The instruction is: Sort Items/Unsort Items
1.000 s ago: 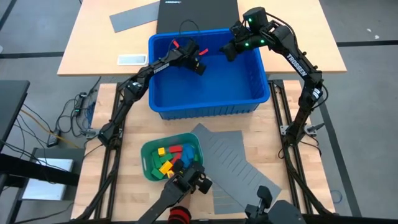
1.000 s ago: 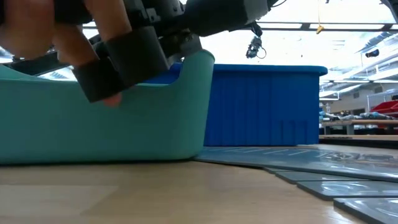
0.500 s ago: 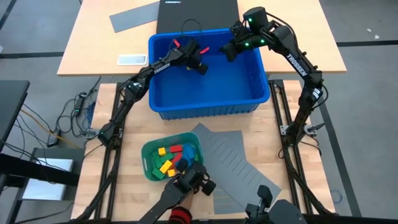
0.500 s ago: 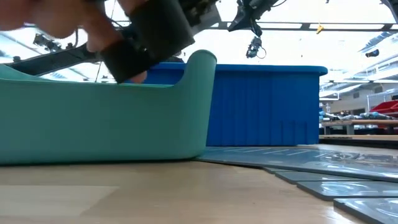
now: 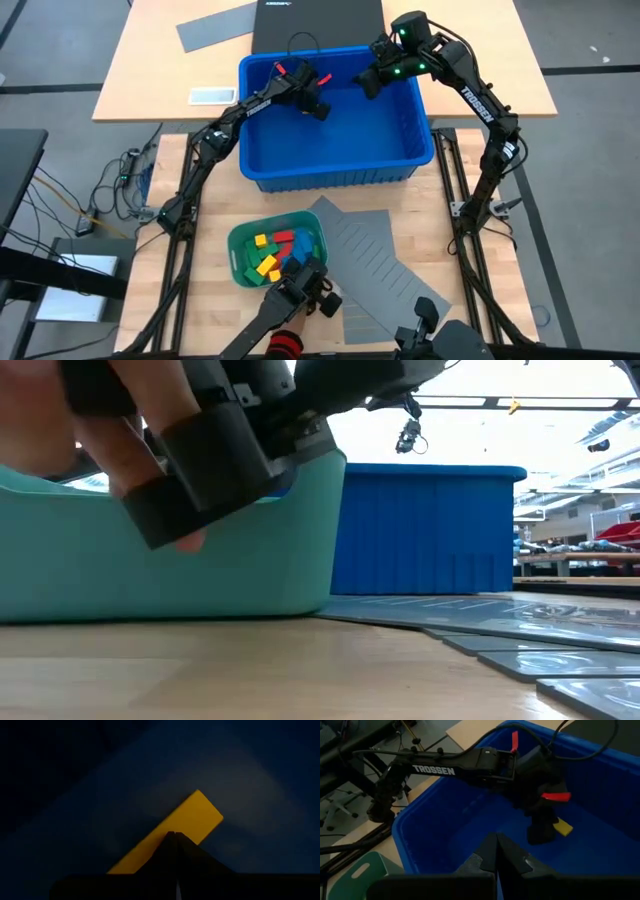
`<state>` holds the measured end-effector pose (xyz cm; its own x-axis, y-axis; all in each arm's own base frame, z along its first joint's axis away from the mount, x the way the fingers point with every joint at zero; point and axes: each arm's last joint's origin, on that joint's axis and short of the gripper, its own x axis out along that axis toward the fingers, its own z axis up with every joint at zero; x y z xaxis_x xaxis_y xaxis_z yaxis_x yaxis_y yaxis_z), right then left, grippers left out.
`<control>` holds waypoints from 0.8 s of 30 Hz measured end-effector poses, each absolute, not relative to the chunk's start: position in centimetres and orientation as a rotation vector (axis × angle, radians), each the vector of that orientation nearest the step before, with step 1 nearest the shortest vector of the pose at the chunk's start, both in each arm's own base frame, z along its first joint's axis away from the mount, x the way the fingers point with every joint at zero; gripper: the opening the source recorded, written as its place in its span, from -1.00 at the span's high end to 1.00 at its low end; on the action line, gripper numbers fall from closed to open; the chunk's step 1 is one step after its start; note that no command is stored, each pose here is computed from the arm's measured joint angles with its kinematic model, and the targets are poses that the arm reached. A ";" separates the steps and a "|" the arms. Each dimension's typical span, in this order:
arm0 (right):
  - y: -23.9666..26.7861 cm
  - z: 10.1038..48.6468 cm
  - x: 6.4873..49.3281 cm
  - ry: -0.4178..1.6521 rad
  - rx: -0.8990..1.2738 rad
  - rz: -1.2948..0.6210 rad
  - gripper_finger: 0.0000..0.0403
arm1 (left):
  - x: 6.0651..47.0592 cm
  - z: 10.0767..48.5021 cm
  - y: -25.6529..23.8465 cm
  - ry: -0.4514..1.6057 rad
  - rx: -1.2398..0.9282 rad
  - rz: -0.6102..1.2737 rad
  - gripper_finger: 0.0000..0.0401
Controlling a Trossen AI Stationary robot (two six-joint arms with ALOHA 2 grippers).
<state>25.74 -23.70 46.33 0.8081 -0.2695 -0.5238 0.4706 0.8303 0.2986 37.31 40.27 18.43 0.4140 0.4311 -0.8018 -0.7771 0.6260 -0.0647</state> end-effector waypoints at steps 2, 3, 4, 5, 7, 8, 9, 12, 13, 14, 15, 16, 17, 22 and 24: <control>-23.7 46.3 25.7 0.486 0.432 -0.408 0.99 | 37.3 18.4 40.1 0.852 -0.479 0.763 1.00; -23.7 46.3 25.7 0.487 0.431 -0.408 0.99 | 37.4 18.4 39.9 0.855 -0.481 0.753 1.00; -23.7 46.3 25.7 0.486 0.431 -0.408 0.99 | 37.5 18.5 39.8 0.861 -0.488 0.731 1.00; -23.7 46.3 25.7 0.486 0.431 -0.408 0.99 | 37.6 18.5 39.5 0.864 -0.495 0.705 1.00; -23.7 46.3 25.7 0.487 0.431 -0.408 0.99 | 37.9 18.8 39.0 0.865 -0.502 0.651 1.00; -23.7 46.3 25.7 0.486 0.431 -0.408 0.99 | 38.1 18.8 38.6 0.876 -0.508 0.631 1.00; -23.7 46.3 25.7 0.487 0.430 -0.408 0.99 | 38.2 19.0 38.3 0.879 -0.509 0.615 1.00; -23.7 46.3 25.7 0.487 0.428 -0.407 0.99 | 38.7 19.6 37.4 0.881 -0.521 0.557 1.00; -23.7 46.3 25.7 0.488 0.428 -0.407 0.99 | 38.7 19.9 37.1 0.880 -0.531 0.535 1.00; -23.7 46.3 25.7 0.487 0.428 -0.407 0.99 | 38.9 20.1 36.9 0.877 -0.536 0.517 1.00; -23.7 46.3 25.7 0.487 0.428 -0.407 0.98 | 38.9 20.6 36.7 0.864 -0.539 0.498 1.00; -23.7 46.3 25.7 0.487 0.428 -0.407 0.98 | 38.9 20.8 36.5 0.860 -0.548 0.476 0.99; -23.7 46.3 25.7 0.488 0.424 -0.406 0.98 | 39.0 21.2 36.3 0.853 -0.545 0.455 0.97; -23.7 46.3 25.7 0.492 0.403 -0.399 0.99 | 38.6 24.1 35.4 0.853 -0.336 0.366 0.80; -23.7 46.3 25.7 0.492 0.403 -0.399 0.99 | 38.5 24.8 35.3 0.869 -0.258 0.382 0.68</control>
<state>25.74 -23.69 46.33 0.8084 -0.2684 -0.5239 0.4574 0.8466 0.2721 38.51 35.28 24.76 0.5850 0.2195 -0.7808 -0.4265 0.9021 -0.0659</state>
